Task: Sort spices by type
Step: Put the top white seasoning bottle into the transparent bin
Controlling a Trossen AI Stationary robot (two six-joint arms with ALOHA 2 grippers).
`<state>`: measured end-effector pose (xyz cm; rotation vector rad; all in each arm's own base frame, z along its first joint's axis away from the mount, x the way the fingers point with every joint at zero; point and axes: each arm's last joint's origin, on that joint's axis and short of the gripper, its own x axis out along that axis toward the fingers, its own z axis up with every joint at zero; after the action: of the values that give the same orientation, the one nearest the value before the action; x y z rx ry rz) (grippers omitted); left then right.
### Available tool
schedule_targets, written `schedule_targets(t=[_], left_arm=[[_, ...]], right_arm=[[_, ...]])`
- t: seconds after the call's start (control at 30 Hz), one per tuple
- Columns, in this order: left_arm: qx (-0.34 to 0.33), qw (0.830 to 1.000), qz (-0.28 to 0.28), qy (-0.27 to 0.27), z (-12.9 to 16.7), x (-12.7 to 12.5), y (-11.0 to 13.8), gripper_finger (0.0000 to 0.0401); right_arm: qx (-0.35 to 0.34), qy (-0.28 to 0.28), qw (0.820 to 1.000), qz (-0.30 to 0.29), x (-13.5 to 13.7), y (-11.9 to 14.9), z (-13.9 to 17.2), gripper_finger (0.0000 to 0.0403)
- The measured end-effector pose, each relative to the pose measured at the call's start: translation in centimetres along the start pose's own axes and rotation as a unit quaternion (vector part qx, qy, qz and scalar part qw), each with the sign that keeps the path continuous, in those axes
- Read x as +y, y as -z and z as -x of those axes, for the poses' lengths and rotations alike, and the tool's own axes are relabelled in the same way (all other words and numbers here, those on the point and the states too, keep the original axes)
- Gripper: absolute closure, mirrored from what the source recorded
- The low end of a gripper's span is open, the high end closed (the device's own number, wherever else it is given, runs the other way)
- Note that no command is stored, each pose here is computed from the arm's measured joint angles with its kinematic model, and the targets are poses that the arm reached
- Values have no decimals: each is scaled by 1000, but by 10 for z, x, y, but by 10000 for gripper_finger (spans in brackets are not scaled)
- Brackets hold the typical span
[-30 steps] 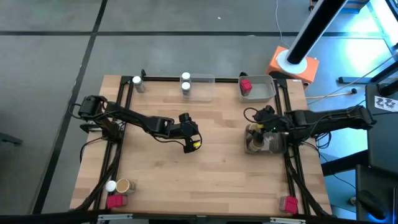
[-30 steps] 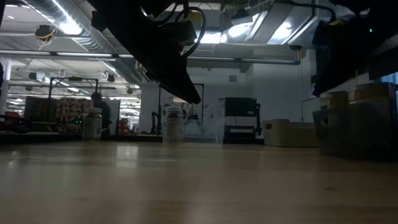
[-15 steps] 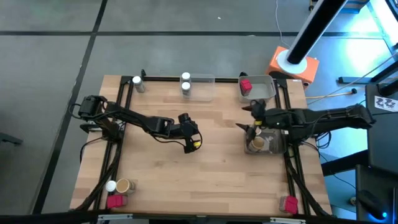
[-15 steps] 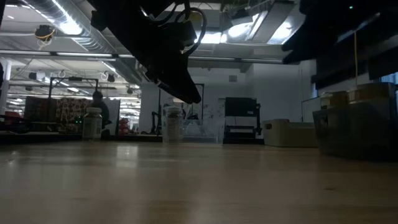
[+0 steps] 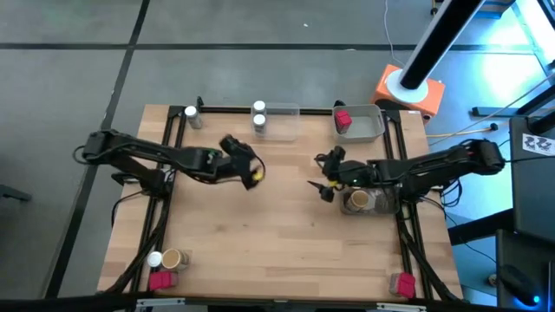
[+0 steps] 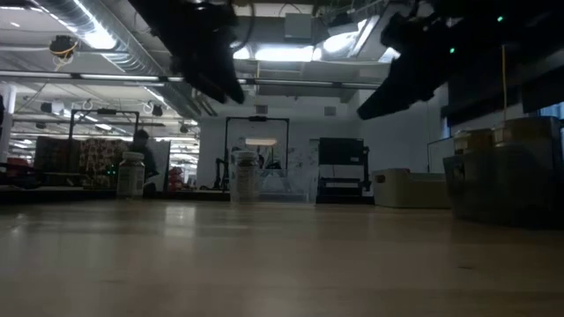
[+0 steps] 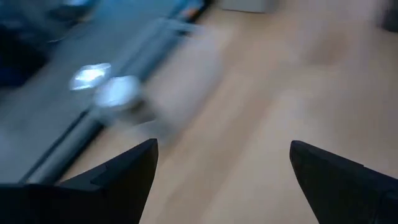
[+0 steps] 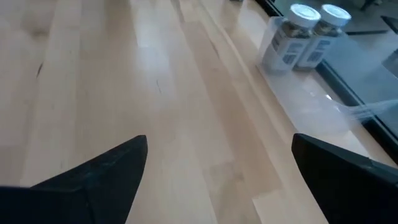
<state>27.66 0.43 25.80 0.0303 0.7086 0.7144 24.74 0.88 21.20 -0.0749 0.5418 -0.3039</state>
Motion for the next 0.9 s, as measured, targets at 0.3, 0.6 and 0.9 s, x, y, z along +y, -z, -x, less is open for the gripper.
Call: schedule_targets(t=[0.3,0.6,0.9], left_arm=[[62,979,68,-180,-14,79,2,54],[128,946,141,-262,-38,147,10,54],[203,925,152,-281,-53,195,26,54]], right_arm=[[5,0,1000,7,11,10,-29,4],[25,10,999,28,15,19,-42,4],[13,9,1000,26,15,17,-42,4]])
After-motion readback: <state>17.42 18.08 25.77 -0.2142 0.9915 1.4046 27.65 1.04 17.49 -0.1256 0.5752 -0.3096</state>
